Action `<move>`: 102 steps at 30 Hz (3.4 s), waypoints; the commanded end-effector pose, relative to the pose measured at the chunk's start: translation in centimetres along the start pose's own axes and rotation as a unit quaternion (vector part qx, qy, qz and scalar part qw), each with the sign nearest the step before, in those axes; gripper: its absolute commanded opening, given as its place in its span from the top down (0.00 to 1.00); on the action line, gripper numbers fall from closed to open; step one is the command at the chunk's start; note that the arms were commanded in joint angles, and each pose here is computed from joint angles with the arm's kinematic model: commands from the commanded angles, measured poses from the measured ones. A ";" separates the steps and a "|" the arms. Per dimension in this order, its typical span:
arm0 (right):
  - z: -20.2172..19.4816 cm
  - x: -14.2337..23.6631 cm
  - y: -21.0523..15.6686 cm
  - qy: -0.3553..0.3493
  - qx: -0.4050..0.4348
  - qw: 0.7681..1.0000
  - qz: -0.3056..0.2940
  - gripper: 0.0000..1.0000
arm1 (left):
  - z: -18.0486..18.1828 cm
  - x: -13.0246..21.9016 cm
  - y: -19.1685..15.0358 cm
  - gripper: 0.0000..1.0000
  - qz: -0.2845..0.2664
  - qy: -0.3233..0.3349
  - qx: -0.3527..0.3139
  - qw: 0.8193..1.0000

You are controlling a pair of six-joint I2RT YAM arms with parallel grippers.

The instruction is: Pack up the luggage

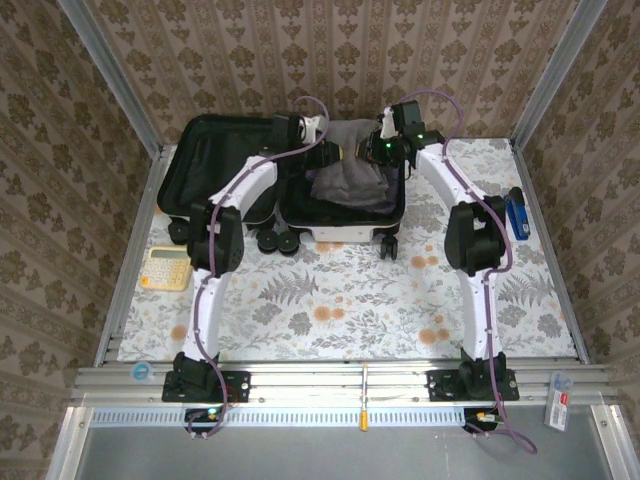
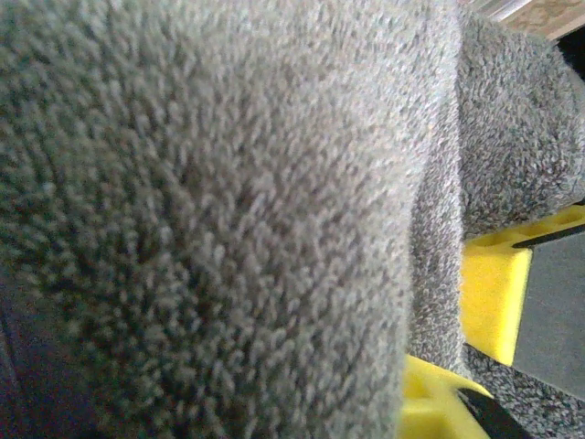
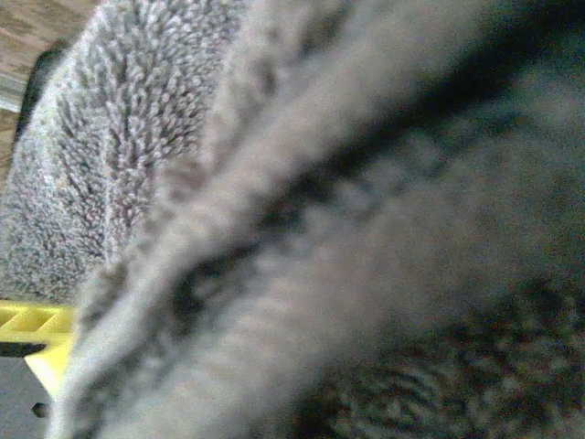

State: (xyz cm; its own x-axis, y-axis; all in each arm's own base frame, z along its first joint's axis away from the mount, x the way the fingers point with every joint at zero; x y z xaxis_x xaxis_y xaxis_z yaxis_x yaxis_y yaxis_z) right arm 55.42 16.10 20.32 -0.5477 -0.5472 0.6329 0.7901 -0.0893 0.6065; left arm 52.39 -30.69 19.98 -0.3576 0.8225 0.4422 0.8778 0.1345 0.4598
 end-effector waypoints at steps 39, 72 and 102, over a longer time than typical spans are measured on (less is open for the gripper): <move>-3.8 11.7 -1.8 -0.116 0.018 0.990 -0.072 0.30 | 4.9 33.6 -3.6 0.35 -0.213 0.470 0.026 0.856; -6.2 8.6 -9.4 -0.120 -0.016 0.992 -0.023 0.31 | 19.9 38.4 -5.5 0.43 -0.233 0.419 0.191 0.856; -4.7 6.6 -10.1 -0.148 0.010 0.989 0.022 0.66 | 23.5 36.5 -5.2 0.92 -0.208 0.419 0.195 0.862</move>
State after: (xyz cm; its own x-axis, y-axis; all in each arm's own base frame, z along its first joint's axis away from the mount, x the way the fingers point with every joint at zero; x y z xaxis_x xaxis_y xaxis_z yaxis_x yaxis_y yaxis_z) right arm 44.97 9.03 15.44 -0.5735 -0.2926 0.7651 0.8109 -0.0707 0.5808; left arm 41.53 11.70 15.99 -0.6134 -0.0321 0.7891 0.5748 0.6670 0.4740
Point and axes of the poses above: each hand's point on the last joint's axis, 136 mm out from that joint toward the fingers, its own x axis back along the fingers, its own z axis along the line the jaws close on, y = z × x, the point moved 6 cm from there along x, back along the fingers, and after that the axes turned 11 degrees about x, right-handed, at the moved point
